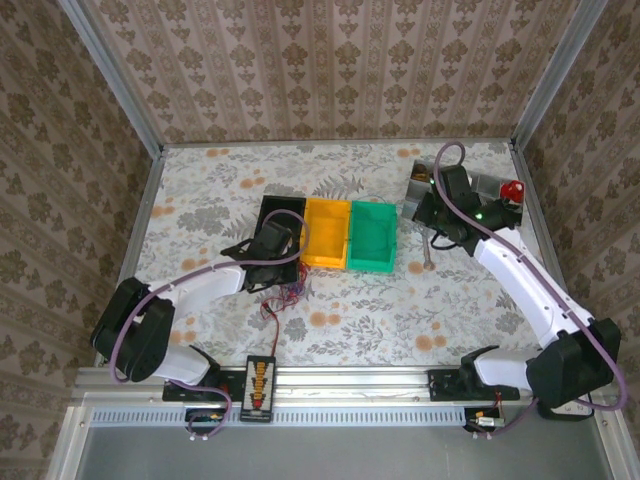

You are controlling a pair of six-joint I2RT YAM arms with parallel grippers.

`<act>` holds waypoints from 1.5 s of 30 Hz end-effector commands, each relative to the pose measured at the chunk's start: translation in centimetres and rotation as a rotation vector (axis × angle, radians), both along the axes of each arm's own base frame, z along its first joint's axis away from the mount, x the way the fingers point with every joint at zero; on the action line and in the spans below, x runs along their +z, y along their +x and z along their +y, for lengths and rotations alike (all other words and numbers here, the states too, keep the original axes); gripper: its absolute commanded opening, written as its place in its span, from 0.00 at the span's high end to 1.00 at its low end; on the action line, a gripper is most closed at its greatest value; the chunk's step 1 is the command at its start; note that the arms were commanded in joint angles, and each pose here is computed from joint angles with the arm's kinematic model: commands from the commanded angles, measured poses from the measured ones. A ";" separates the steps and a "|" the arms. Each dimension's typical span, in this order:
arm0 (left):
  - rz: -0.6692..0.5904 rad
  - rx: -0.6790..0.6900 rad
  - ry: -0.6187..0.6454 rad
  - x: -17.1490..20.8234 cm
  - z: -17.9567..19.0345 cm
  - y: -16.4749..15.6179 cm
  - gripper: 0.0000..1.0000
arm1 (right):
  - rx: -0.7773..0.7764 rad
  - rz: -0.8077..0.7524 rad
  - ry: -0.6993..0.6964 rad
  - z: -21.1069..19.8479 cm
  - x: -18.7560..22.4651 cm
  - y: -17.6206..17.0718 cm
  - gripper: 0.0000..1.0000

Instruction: Untangle the cables

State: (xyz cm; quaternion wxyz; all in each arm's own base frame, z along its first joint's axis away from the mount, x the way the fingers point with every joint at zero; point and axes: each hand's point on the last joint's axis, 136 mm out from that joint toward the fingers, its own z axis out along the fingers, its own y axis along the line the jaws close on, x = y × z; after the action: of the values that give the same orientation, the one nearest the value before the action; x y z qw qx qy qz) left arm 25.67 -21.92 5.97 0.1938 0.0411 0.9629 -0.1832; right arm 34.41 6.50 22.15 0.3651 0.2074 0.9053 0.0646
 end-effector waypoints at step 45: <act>0.006 -0.075 0.087 -0.8 -0.2 -0.5 1.00 | 0.255 0.404 -0.156 10.9 -13.7 6.2 1.00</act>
State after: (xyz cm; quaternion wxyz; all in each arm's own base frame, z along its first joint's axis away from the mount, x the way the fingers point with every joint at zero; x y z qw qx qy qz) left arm 25.58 -22.47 5.57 0.1918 0.0704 0.9643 -0.1683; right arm 39.75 17.18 9.05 0.1798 0.0768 0.9807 0.0090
